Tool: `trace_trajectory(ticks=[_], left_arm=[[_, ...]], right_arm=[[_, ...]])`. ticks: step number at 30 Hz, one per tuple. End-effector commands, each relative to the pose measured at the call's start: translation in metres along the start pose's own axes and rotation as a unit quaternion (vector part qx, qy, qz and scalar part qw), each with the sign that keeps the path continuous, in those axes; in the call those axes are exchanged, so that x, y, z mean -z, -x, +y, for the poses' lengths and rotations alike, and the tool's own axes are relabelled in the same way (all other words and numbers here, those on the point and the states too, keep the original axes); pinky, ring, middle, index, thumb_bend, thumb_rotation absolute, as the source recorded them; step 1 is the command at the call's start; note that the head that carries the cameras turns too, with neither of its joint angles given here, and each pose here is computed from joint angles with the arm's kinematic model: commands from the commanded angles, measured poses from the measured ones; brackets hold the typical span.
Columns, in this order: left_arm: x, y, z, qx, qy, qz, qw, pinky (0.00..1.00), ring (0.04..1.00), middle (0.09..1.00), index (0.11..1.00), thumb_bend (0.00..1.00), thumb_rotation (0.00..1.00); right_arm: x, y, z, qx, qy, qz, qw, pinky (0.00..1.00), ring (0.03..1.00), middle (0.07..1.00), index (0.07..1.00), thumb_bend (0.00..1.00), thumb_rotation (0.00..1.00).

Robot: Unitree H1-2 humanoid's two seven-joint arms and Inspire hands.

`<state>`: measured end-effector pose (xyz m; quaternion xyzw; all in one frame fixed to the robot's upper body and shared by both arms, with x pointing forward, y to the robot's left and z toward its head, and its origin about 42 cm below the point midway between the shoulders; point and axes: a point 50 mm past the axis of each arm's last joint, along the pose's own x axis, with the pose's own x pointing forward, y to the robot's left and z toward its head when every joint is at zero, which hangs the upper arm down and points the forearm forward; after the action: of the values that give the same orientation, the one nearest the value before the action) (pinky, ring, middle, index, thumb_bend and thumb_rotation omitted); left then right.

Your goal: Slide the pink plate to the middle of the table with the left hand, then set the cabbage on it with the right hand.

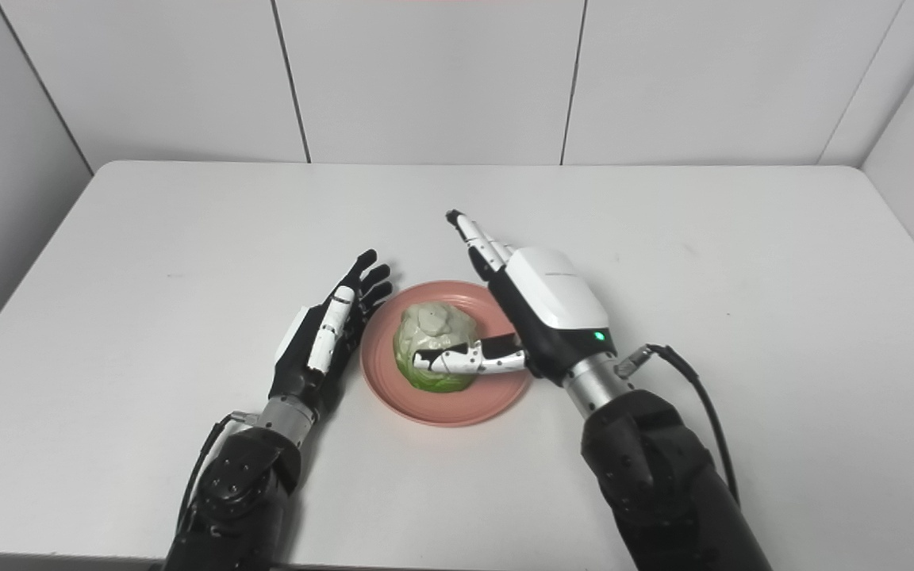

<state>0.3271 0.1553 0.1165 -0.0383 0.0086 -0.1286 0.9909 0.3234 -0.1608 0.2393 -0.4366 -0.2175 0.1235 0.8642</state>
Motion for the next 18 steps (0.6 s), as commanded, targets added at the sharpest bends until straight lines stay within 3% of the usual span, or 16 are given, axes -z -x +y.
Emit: trace_trajectory(ticks=[1, 5, 7, 9, 15, 18], left_arm=[[0.0, 0.006, 0.002, -0.006, -0.006, 0.005, 1.0, 0.91, 0.921, 0.933, 0.928, 0.41, 1.0], [0.0, 0.017, 0.007, -0.01, -0.031, -0.012, 0.999, 0.92, 0.924, 0.937, 0.935, 0.41, 1.0], [0.0, 0.022, 0.008, -0.012, -0.047, -0.016, 0.999, 0.92, 0.926, 0.941, 0.939, 0.43, 1.0], [0.0, 0.029, 0.01, -0.01, -0.077, -0.018, 0.997, 0.96, 0.961, 0.976, 0.972, 0.45, 1.0], [-0.002, 0.049, 0.014, -0.005, -0.13, -0.026, 0.991, 1.0, 1.0, 1.0, 1.0, 0.48, 1.0], [-0.002, 0.057, 0.016, -0.004, -0.137, -0.024, 0.99, 1.0, 1.0, 1.0, 1.0, 0.52, 1.0]], right_arm=[[-0.012, 0.003, -0.014, 0.074, -0.031, -0.05, 0.996, 0.7, 0.847, 0.919, 0.953, 0.98, 0.58], [-0.002, 0.019, -0.016, 0.113, -0.083, -0.028, 0.99, 0.76, 0.869, 0.921, 0.942, 0.9, 0.68], [0.003, 0.025, -0.015, 0.114, -0.096, -0.018, 0.989, 0.84, 0.914, 0.946, 0.967, 0.84, 0.82], [0.013, 0.036, -0.014, 0.092, -0.137, 0.01, 0.986, 0.9, 0.957, 0.986, 0.993, 0.75, 0.96], [0.037, 0.063, 0.006, 0.054, -0.25, 0.058, 0.965, 0.99, 0.999, 1.0, 1.0, 0.66, 1.0], [0.044, 0.075, 0.018, 0.045, -0.278, 0.077, 0.956, 0.93, 1.0, 1.0, 1.0, 0.61, 1.0]])
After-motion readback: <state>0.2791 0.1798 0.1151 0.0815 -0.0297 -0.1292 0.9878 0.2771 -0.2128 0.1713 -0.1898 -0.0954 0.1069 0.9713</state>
